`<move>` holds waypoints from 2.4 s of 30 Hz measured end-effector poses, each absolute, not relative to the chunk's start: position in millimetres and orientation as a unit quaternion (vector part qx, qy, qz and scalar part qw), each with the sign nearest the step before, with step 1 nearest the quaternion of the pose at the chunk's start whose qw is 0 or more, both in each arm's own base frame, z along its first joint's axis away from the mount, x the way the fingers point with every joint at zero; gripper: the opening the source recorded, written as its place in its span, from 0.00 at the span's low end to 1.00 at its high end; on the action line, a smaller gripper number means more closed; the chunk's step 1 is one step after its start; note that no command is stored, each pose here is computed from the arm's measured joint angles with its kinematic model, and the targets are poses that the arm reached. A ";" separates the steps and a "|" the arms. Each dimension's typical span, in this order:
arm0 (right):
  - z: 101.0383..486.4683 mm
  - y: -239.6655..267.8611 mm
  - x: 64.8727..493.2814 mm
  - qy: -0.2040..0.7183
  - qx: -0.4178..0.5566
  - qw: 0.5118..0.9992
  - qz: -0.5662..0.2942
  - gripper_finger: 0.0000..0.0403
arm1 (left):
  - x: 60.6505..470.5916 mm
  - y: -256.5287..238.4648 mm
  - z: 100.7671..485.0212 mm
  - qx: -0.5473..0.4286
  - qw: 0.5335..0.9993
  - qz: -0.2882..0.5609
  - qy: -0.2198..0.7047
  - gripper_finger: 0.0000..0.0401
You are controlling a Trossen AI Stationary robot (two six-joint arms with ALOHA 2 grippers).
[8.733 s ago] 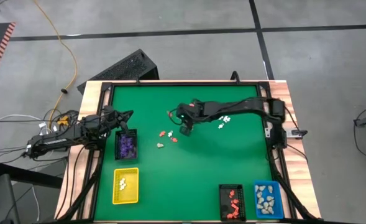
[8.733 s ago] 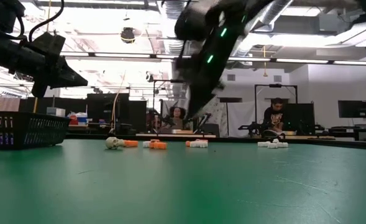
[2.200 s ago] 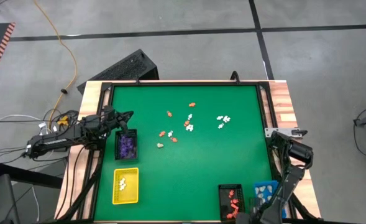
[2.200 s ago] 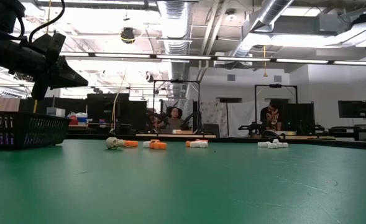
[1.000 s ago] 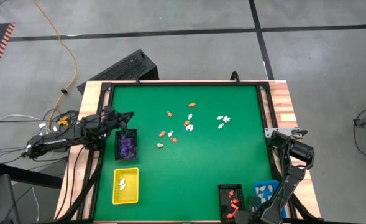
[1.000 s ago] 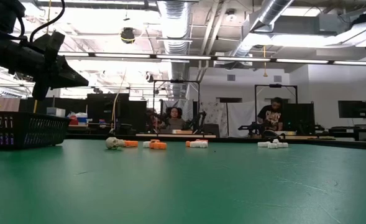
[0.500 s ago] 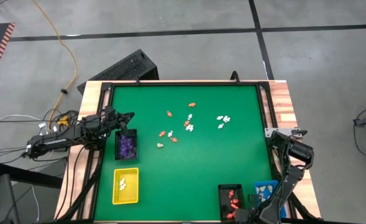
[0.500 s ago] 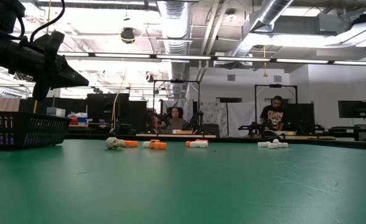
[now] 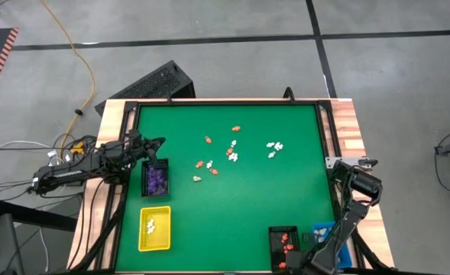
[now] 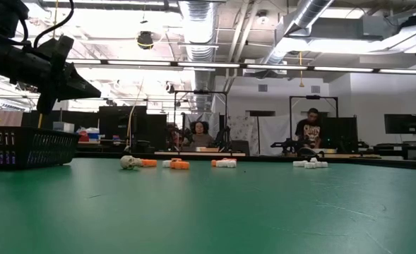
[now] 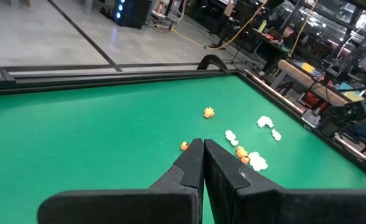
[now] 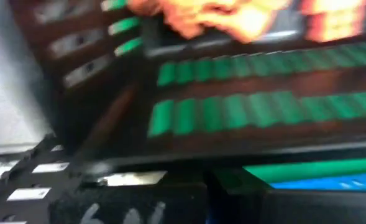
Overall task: Sort Halloween decoration
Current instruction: Put the white skull toy into the blue basket
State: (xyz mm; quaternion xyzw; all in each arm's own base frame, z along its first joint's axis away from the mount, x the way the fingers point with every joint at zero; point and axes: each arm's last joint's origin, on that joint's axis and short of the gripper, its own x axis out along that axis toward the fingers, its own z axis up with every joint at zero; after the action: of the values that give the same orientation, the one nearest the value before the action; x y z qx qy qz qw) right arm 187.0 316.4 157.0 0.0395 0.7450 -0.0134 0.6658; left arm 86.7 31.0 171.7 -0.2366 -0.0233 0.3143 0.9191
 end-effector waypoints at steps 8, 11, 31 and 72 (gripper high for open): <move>184.4 311.0 186.6 0.729 0.015 0.684 -0.027 0.08 | 86.6 31.1 171.8 -0.233 0.919 0.316 -0.023 0.00; 188.0 317.4 183.3 0.739 0.047 0.672 -0.003 0.15 | 86.6 31.1 171.8 -0.233 0.919 0.316 -0.023 0.00; 175.3 348.4 168.7 0.720 0.096 0.686 0.043 0.67 | 86.7 31.0 171.8 -0.228 0.921 0.314 -0.021 0.00; 150.9 336.0 166.6 0.783 0.057 0.619 0.012 0.10 | 86.5 31.3 171.8 -0.239 0.917 0.319 -0.026 0.00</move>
State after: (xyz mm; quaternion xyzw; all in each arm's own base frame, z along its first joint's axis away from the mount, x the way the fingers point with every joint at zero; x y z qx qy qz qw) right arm 166.6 336.0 150.9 0.0574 0.7832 0.0118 0.6190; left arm 86.5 31.3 171.8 -0.2392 -0.0259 0.3187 0.9168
